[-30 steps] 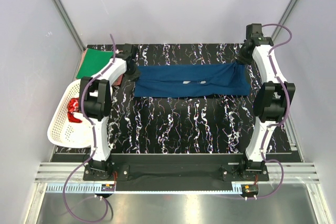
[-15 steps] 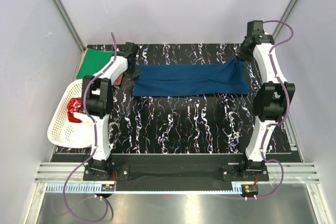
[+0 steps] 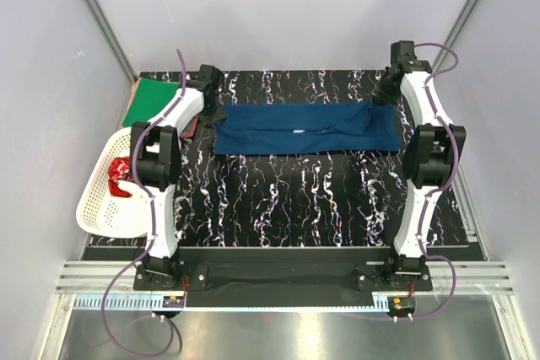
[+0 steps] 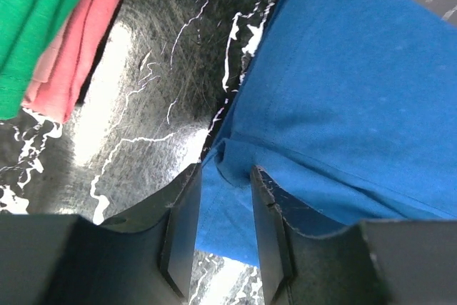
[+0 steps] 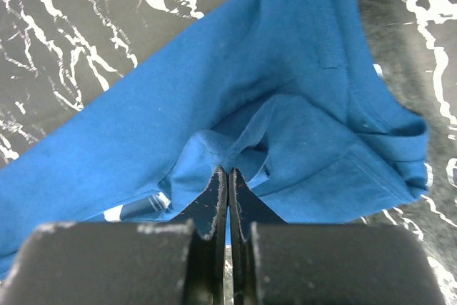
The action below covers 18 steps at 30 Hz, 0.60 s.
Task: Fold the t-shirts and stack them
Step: Fold the tshirt
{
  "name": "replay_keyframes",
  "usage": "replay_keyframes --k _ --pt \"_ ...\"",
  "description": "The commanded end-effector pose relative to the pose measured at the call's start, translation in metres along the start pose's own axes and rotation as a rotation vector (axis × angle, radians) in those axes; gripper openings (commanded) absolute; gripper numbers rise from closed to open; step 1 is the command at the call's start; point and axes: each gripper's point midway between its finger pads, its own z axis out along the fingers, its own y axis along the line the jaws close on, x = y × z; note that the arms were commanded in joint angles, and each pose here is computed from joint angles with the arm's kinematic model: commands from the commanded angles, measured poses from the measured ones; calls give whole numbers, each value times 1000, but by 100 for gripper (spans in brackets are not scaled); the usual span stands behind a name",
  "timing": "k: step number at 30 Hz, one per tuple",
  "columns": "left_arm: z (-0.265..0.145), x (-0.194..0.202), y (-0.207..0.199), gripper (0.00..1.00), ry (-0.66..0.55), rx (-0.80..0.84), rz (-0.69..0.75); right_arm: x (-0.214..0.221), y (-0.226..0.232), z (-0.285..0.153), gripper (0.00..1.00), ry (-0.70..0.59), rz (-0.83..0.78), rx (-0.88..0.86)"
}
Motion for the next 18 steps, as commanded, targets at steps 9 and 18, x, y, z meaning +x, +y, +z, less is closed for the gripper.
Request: replay_keyframes --k 9,18 --pt "-51 -5 -4 40 -93 118 31 -10 23 5 0 1 31 -102" --pt "-27 48 9 40 -14 77 113 -12 22 2 0 -9 31 -95"
